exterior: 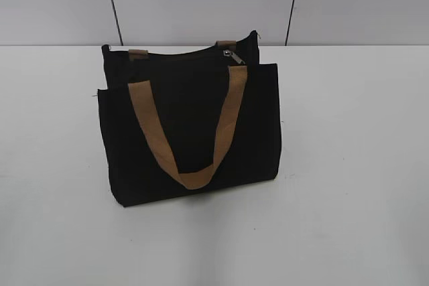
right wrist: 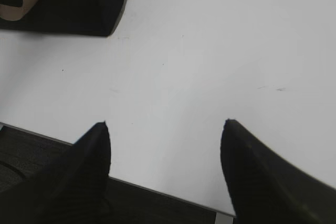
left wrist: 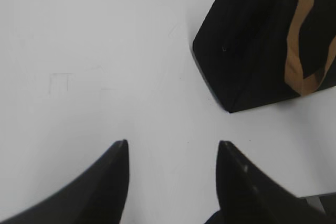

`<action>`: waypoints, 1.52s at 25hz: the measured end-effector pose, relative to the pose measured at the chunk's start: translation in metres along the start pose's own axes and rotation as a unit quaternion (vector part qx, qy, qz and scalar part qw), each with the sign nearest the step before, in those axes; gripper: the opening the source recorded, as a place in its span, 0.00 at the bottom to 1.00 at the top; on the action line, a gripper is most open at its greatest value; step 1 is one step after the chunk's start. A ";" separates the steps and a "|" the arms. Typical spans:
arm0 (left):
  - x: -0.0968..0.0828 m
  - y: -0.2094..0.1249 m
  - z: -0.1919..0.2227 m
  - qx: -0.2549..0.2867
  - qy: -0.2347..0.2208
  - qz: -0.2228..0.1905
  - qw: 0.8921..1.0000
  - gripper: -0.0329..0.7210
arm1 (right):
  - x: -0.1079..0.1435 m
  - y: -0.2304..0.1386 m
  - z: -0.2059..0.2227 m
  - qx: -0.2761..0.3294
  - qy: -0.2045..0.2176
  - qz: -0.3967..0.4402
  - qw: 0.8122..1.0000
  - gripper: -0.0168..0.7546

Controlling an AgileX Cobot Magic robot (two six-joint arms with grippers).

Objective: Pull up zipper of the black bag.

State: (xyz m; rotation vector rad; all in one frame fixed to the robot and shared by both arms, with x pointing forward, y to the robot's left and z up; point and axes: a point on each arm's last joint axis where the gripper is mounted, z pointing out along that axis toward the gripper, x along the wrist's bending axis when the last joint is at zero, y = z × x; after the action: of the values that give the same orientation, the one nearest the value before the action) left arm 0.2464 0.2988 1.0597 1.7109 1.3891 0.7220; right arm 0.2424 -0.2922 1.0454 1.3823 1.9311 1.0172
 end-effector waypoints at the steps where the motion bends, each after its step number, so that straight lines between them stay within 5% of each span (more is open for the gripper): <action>1: 0.000 0.000 0.000 0.000 0.000 0.000 1.000 0.57 | 0.000 0.000 0.000 0.000 0.000 0.000 1.000 0.68; 15: 0.000 0.000 0.000 -0.001 0.011 -0.008 1.000 0.51 | 0.000 0.000 0.000 -0.001 -0.005 0.002 1.000 0.68; 28: 0.000 -0.004 -0.007 -0.028 0.062 -0.037 0.997 0.39 | 0.002 -0.005 -0.008 -0.038 -0.110 0.064 0.991 0.68; 38: -0.002 -0.009 -0.015 -0.059 0.083 -0.047 0.994 0.36 | 0.002 -0.005 -0.008 -0.039 -0.118 0.071 0.990 0.68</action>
State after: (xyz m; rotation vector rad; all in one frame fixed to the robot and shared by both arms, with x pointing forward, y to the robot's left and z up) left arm 0.2293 0.3012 1.0596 1.5130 1.4983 0.8914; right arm 0.2330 -0.2930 1.0456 1.5390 1.6240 0.9350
